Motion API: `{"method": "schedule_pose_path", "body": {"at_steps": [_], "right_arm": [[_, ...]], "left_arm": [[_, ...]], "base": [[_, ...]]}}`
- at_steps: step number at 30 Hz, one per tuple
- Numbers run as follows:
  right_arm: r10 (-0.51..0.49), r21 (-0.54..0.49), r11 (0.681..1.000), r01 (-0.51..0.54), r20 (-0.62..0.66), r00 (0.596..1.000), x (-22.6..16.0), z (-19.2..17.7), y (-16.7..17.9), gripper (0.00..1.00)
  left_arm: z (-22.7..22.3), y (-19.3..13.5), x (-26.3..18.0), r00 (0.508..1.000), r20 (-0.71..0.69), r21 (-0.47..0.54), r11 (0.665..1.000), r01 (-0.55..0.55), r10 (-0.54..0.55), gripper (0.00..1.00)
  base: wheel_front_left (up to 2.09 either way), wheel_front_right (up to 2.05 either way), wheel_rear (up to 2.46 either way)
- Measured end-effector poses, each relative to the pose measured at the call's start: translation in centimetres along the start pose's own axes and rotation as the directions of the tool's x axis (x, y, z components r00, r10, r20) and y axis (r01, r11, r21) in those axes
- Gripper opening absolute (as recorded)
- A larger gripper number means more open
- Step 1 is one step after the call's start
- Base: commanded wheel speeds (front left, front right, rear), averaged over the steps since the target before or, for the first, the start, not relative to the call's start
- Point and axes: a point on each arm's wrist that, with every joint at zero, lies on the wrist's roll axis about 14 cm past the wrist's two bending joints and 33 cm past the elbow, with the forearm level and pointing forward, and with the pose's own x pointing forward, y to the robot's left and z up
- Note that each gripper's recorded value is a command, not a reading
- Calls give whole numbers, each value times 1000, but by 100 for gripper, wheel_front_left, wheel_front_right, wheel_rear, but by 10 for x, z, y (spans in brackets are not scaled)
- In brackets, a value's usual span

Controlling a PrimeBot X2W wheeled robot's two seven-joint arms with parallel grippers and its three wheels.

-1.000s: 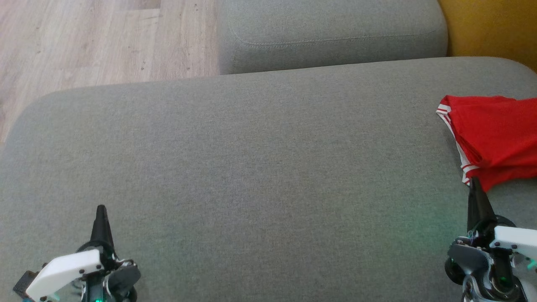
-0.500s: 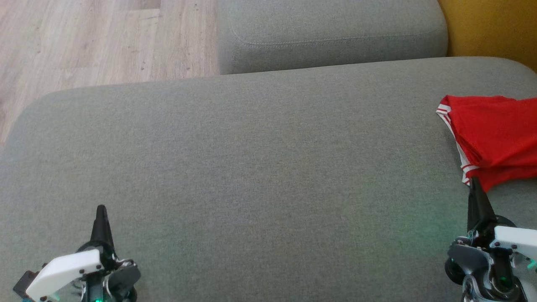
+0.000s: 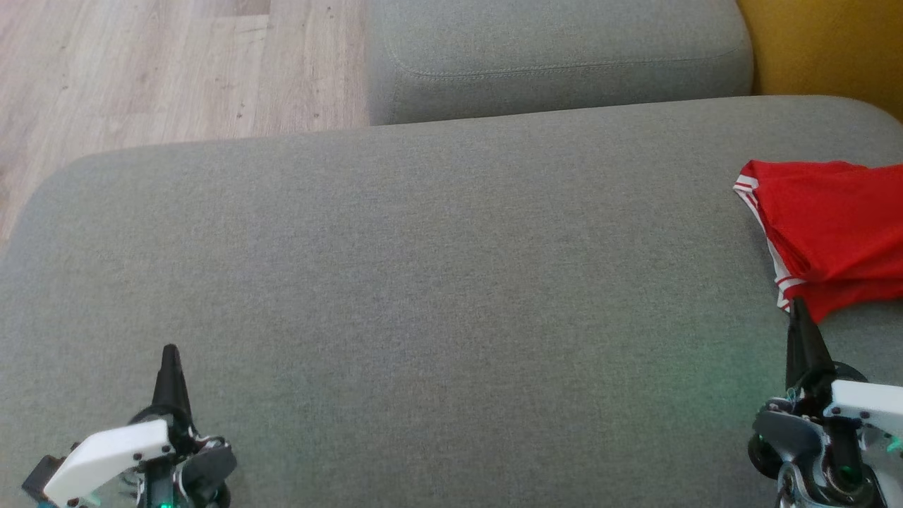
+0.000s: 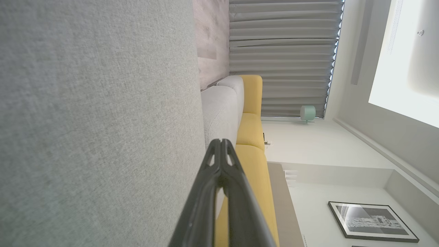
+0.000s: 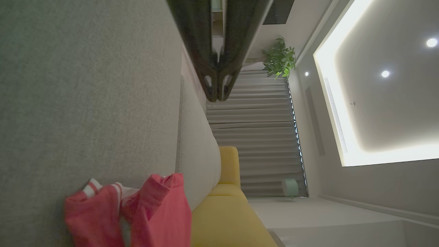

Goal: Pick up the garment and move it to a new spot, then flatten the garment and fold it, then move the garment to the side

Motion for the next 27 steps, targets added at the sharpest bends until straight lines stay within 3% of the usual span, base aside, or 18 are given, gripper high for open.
{"method": "schedule_pose_path", "body": {"at_steps": [27], "right_arm": [[0,0,1000,0,0,1000,0,0,0,0]], "left_arm": [[0,0,0,1000,0,0,1000,0,0,0]], "base": [[0,0,0]]}}
